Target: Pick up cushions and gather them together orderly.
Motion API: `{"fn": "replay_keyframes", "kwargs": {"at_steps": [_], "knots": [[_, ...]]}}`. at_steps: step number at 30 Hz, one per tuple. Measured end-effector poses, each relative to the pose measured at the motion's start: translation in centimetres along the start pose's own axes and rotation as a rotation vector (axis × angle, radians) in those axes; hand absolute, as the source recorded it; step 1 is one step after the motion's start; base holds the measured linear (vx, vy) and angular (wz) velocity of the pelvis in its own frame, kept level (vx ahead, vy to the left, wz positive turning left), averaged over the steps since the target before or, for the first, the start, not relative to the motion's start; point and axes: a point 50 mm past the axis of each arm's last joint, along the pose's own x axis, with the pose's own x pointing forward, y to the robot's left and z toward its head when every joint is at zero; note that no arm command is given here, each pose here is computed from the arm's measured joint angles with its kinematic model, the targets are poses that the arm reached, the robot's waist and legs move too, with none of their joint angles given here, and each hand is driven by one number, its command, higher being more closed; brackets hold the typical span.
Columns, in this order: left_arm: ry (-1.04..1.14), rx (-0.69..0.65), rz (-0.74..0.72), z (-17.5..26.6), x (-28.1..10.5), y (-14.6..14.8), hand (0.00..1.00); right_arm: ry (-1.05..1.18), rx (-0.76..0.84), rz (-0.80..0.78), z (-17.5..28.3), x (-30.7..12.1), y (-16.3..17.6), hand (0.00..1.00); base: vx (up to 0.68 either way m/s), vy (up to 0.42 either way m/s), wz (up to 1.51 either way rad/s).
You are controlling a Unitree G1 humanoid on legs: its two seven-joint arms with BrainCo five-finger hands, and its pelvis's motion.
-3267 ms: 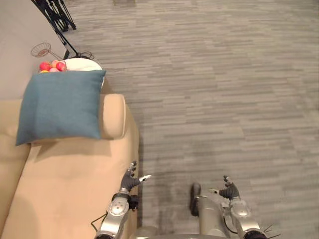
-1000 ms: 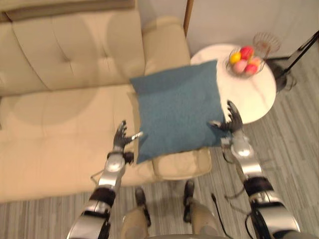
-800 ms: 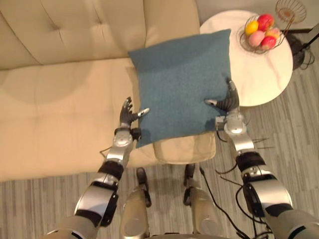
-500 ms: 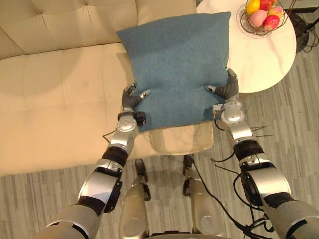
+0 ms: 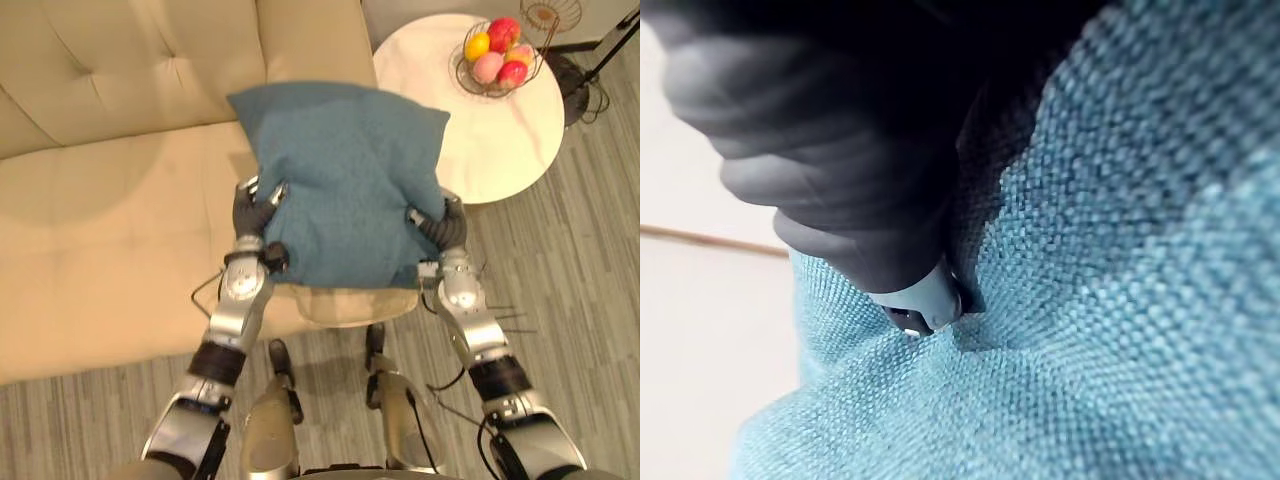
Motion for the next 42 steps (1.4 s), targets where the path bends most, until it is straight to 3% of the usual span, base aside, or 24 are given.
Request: {"fn": "replay_keyframes", "kwargs": {"at_steps": [5,11,22,30,42], "knots": [[0.099,-0.040,0.072,-2.3,-5.9,1.7,1.00,0.046,0.077,0.076,-0.9,-3.4,1.3,1.00,0.04,0.031,-0.03],[0.107,-0.020,0.101,-2.4,-8.6,2.7,1.00,0.005,0.142,0.133,-0.1,-4.5,2.7,1.00,-0.09,0.029,-0.24],[0.101,-0.002,0.076,-2.4,-8.7,2.6,1.00,-0.046,0.105,0.154,0.4,-3.9,2.4,1.00,-0.17,-0.090,0.69],[0.176,-0.047,-0.038,-3.6,-9.3,0.0,1.00,0.126,0.012,0.053,-3.6,-4.5,-0.5,1.00,-0.26,-0.081,0.90],[0.222,0.006,-0.068,-4.7,-9.2,0.6,1.00,0.169,0.076,0.024,-4.3,-5.6,0.1,1.00,-0.05,0.090,0.13]]}}
